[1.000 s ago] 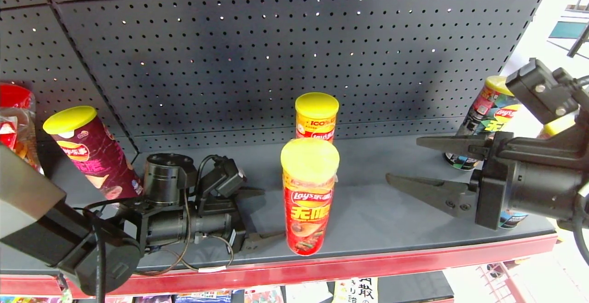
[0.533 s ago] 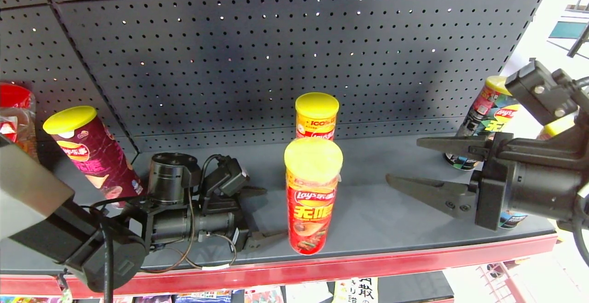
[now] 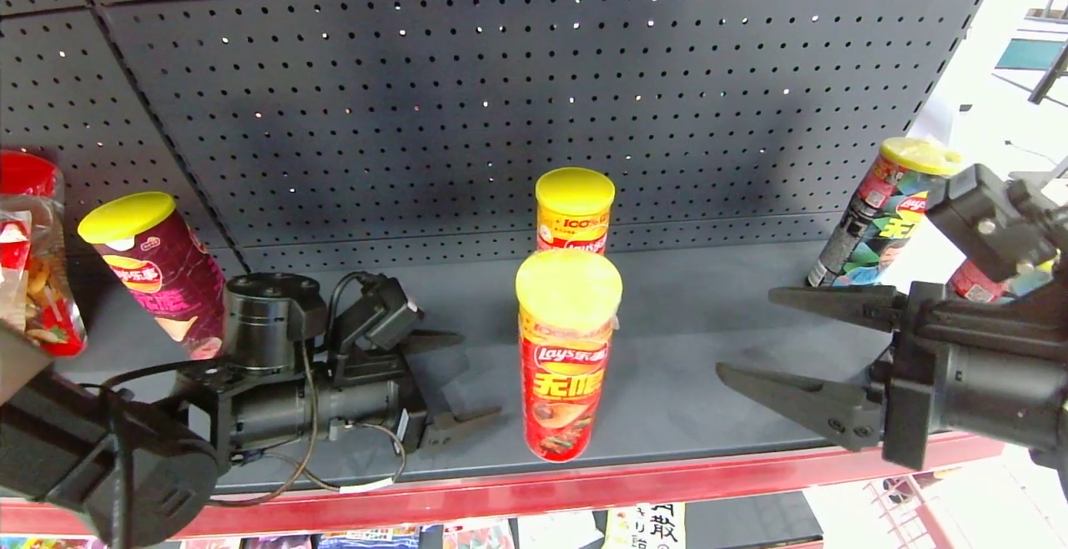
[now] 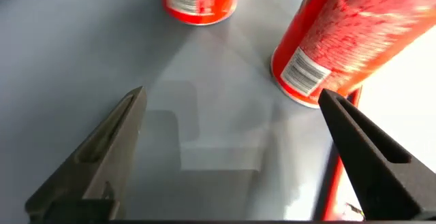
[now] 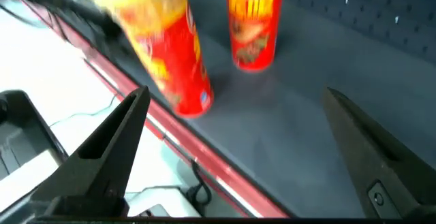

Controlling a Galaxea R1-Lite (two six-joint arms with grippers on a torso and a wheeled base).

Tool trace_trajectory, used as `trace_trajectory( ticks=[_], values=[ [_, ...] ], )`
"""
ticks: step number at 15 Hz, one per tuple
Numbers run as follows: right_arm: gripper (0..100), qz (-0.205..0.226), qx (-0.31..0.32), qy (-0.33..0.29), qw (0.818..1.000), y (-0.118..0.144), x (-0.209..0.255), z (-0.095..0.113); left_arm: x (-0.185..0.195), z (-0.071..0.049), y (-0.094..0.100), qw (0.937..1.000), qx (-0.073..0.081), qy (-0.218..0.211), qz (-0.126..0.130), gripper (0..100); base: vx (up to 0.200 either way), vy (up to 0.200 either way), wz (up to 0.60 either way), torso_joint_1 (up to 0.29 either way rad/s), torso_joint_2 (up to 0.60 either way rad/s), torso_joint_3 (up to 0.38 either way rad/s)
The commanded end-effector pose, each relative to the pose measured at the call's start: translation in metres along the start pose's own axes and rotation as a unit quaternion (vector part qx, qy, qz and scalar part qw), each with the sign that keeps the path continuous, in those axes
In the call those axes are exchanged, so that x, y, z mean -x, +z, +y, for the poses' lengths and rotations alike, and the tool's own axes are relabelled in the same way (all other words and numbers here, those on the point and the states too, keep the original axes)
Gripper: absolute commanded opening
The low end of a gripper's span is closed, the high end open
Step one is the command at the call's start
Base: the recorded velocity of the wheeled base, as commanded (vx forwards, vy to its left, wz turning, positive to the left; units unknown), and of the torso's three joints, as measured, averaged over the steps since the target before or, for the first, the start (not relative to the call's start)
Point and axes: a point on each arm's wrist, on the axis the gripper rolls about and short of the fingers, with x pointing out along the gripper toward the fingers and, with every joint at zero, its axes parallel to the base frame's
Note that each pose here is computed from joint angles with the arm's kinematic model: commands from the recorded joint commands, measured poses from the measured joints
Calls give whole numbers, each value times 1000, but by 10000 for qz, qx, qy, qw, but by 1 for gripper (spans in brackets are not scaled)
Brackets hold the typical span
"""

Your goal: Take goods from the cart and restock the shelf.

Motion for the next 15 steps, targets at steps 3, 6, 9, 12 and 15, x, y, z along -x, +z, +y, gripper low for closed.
trace_trajectory(
  ticks=[3,6,9,12,15],
  values=[
    [100,-140,159,-570,9981,-49,60,9,89,-43,20,9915,269,1185,-469,100,0,0,0,0,0,0],
    [100,-68,69,-1457,9893,-85,118,14,144,-67,16,9714,439,2312,-307,100,0,0,0,0,0,0],
    [100,-119,-265,-2510,9676,-106,159,23,201,-100,10,9328,696,3530,186,100,0,0,0,0,0,0],
    [100,-113,-603,-3509,9344,-110,166,30,243,-139,-12,8996,776,4282,359,100,0,0,0,0,0,0],
    [100,-239,-622,-3592,9309,-106,170,32,258,-158,-27,8838,680,4622,247,100,0,0,0,0,0,0]
  ],
)
